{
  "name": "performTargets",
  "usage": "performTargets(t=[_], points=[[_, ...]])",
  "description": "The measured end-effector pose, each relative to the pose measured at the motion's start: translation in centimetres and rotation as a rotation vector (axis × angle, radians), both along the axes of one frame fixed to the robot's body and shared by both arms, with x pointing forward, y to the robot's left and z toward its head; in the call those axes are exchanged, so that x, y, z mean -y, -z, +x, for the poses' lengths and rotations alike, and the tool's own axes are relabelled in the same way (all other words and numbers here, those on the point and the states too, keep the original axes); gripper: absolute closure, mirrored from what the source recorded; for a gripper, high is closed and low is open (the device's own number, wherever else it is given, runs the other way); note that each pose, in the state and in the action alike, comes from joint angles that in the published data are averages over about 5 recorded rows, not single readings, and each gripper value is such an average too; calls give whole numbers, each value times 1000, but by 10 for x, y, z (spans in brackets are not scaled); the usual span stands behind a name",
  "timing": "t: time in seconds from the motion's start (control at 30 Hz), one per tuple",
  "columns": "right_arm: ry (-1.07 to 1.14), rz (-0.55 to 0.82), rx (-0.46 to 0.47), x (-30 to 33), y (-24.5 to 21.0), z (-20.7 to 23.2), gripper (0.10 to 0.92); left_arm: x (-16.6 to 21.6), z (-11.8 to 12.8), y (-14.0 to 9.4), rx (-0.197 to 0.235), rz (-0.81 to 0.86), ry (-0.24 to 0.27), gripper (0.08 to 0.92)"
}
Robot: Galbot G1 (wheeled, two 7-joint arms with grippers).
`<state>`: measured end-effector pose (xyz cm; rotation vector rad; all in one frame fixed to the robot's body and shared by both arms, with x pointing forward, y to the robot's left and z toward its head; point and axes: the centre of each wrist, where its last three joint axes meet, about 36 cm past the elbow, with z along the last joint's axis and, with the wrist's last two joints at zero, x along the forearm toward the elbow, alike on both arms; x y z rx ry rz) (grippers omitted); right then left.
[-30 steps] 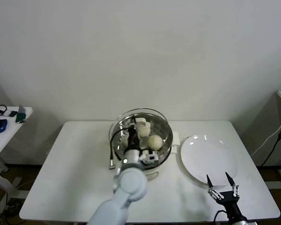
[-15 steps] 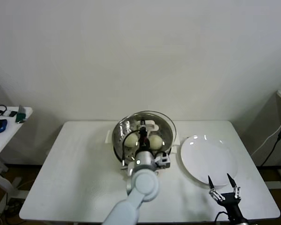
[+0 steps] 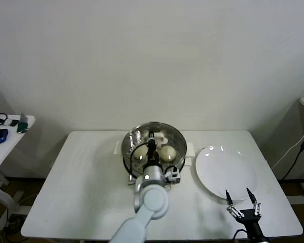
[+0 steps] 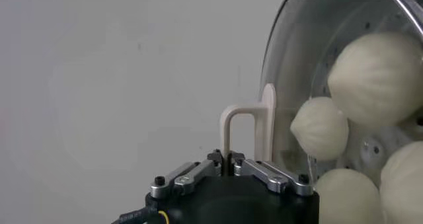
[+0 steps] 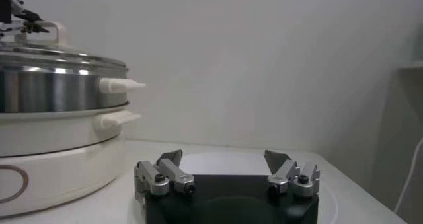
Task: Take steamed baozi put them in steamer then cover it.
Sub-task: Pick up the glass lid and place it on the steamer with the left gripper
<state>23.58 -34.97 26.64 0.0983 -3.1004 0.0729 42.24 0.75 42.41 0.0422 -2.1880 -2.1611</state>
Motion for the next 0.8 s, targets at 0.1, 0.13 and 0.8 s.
performTargets(t=[0.1,0.13,0.8], points=[[0,0,0,-1,0,-1,200,-2,1,2,-1,6,1,851],[0,1,0,-1,0,-1,200,-2,1,2,-1,7,1,851],[-4,-5,8,1,1,-3,200,-1,5,10,-7,16,2,851]])
